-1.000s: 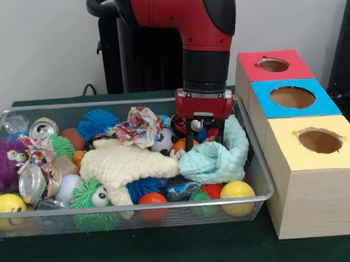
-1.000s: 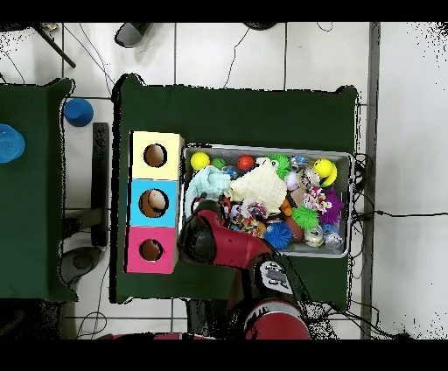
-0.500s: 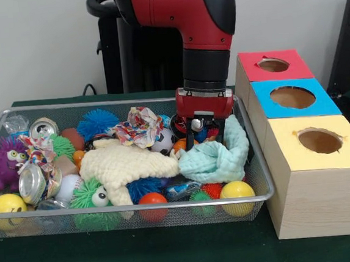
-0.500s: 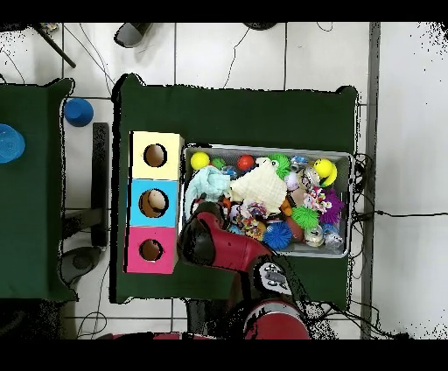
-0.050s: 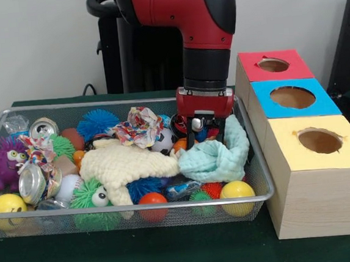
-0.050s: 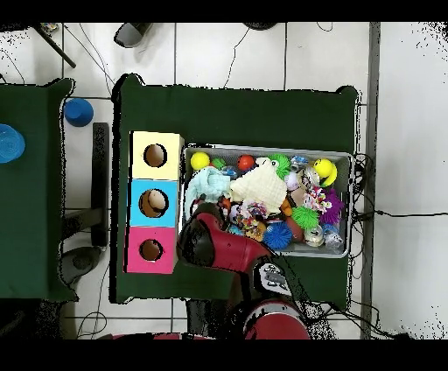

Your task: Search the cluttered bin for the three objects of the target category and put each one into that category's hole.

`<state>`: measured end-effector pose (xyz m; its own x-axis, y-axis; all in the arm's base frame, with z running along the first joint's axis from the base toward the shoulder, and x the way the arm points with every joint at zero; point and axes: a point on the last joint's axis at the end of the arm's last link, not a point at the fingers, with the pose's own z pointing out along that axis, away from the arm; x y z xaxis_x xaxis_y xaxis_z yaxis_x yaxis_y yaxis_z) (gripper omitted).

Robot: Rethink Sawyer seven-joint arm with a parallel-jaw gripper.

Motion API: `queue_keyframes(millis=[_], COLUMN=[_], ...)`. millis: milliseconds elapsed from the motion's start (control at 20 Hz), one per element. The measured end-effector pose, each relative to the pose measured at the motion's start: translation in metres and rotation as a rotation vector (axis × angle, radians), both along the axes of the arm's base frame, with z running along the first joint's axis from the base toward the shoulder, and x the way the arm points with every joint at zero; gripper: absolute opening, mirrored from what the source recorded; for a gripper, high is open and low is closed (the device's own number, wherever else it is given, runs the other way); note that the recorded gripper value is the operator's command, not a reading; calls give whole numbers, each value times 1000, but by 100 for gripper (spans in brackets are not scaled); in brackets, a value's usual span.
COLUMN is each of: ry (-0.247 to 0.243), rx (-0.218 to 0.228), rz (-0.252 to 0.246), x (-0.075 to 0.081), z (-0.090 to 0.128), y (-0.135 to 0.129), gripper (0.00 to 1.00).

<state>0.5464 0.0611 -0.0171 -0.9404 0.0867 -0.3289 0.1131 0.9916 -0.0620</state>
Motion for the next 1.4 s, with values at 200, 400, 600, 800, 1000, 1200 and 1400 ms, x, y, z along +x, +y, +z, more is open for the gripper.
queue_keyframes(millis=[200, 400, 600, 800, 1000, 1200, 1400], ry=[1, 0, -4, 3, 21, 31, 36], rx=[0, -1, -3, -2, 1, 4, 8], rz=[3, 15, 30, 49, 60, 71, 81], x=[-1, -2, -5, -14, -25, -36, -43], z=[0, 0, 0, -1, -3, -3, -3], y=[1, 2, 4, 9, 13, 17, 20], gripper=[100, 100, 100, 100, 100, 100, 100])
